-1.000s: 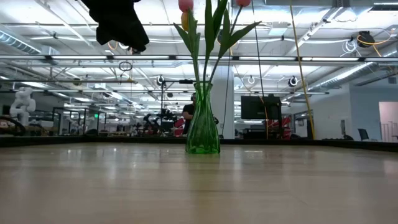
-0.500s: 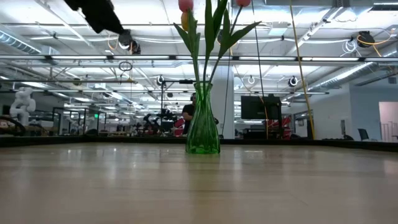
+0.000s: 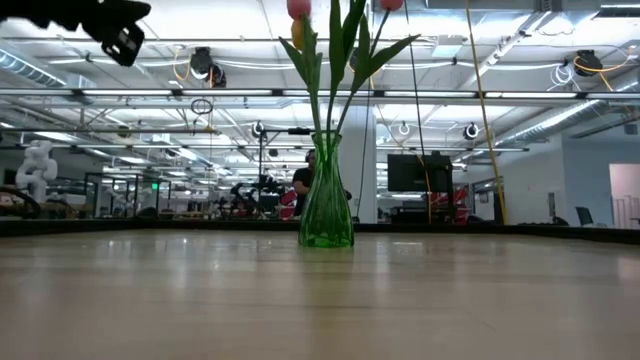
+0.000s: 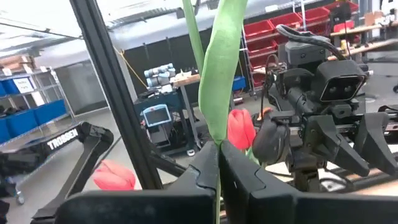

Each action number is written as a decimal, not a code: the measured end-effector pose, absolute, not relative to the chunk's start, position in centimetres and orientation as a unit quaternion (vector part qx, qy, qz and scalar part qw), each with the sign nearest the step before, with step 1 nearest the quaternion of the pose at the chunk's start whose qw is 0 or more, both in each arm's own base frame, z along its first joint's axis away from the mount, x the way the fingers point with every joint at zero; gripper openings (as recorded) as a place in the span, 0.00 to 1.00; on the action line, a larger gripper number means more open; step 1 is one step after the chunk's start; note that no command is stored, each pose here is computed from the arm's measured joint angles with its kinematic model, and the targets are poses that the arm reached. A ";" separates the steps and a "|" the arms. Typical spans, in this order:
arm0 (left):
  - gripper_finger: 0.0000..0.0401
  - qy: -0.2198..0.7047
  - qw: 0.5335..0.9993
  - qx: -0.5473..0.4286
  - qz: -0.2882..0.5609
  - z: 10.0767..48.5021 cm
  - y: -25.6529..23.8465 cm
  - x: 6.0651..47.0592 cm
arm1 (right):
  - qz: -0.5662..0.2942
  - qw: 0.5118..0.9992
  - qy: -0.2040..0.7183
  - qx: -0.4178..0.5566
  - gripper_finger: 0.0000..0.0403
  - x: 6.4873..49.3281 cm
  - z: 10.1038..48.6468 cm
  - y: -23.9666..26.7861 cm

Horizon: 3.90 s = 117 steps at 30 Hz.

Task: Sort flowers into vase by color
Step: Put the black tulip into the transparent vase, then return to Home Position

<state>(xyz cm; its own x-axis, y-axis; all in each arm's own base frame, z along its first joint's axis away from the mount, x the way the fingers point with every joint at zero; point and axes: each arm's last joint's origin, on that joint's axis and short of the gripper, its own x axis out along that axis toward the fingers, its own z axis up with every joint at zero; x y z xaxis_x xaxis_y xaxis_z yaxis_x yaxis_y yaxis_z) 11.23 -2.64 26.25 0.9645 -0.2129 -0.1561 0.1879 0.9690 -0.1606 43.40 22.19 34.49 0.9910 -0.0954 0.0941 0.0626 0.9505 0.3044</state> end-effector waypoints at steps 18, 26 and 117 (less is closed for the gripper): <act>0.01 0.060 0.995 -0.004 -0.078 21.9 -0.1 11.4 | -0.042 0.973 -0.078 0.214 0.00 44.0 34.2 21.9; 0.02 0.058 0.993 -0.073 -0.078 21.7 1.0 11.1 | -0.049 0.977 -0.081 0.191 0.00 44.3 34.2 21.4; 0.06 0.061 0.983 -0.165 -0.046 20.2 0.6 8.0 | 0.074 0.972 0.179 0.129 0.29 48.6 24.6 17.9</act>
